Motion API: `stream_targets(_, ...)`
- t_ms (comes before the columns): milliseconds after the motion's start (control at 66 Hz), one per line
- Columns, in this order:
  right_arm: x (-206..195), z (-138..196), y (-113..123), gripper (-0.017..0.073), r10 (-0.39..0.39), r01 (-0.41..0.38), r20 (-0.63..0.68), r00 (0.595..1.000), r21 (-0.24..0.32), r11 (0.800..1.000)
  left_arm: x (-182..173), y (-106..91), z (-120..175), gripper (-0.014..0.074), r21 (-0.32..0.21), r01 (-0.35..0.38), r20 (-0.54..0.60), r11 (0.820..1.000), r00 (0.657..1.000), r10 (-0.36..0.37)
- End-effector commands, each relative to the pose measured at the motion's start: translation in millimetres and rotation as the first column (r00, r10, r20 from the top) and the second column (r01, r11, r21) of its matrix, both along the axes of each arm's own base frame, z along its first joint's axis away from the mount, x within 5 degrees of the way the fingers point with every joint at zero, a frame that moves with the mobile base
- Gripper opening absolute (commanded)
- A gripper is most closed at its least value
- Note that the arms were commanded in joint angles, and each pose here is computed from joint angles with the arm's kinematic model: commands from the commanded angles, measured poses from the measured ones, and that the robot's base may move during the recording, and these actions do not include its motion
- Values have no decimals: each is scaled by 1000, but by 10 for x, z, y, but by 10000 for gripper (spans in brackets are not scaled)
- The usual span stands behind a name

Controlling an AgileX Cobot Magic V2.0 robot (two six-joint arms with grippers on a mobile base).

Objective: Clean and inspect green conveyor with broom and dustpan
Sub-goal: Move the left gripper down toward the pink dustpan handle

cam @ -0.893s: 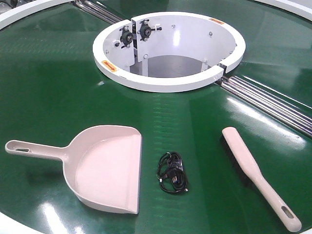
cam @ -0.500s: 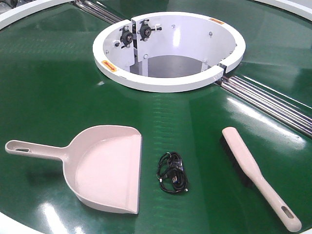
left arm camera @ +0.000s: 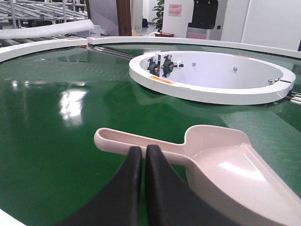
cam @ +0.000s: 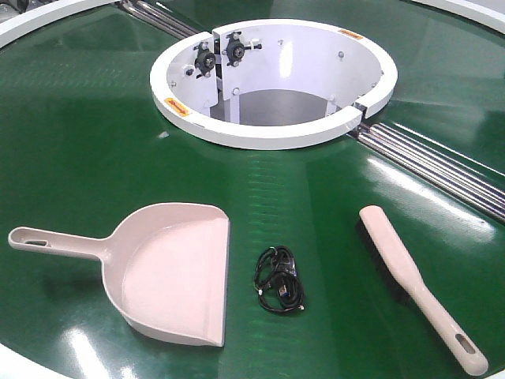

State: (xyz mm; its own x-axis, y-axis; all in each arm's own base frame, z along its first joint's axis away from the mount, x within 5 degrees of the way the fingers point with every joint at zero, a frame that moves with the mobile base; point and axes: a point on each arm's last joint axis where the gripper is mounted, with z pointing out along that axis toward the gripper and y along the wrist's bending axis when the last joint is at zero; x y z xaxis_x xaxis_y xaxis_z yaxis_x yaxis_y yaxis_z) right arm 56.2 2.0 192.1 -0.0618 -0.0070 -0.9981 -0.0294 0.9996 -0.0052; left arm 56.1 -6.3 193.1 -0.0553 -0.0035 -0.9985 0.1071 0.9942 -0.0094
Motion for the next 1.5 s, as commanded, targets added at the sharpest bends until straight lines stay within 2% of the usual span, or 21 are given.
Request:
stream_targets(0, 2, 6, -8, -10, -10, 11, 66, 998, -10, 1000, 3, 6, -34, -6, -14, -8, 50, 1000, 999, 9)
stream_targets(515, 2, 6, -8, -10, -10, 11, 66, 998, -10, 1000, 3, 6, -23, -6, -24, -8, 61, 1000, 998, 10)
stream_targets(636, 2, 6, -8, -10, -10, 11, 66, 998, -10, 1000, -8, 12, 114, -6, -47, -10, 161, 999, 987, 17)
stream_targets(787, 2, 6, -8, -10, -10, 11, 66, 998, -10, 1000, -73, 23, 460, -6, -58, -7, 317, 998, 948, 25)
stream_targets(893, 2, 6, -8, -10, -10, 11, 66, 998, -6, 1000, -96, 23, 670, -6, -43, -10, 342, 999, 940, 24)
stream_targets(1060, 2, 6, -8, -10, -10, 11, 66, 998, -6, 1000, -2, 8, 984, -6, -27, -7, 235, 1000, 972, 13)
stream_targets(1211, 2, 6, -8, -10, -10, 11, 66, 998, -6, 1000, 228, -21, 1156, -6, 4, -2, 43, 1000, 999, 2)
stream_targets(1348, 2, 6, -8, -10, -10, 11, 66, 998, -6, 1000, 466, -49, 1207, -6, 20, 5, -123, 1000, 992, -3)
stream_targets(1484, 2, 6, -8, -10, -10, 11, 66, 998, -6, 1000, 654, -69, 1088, -6, 31, 10, -253, 999, 967, -2)
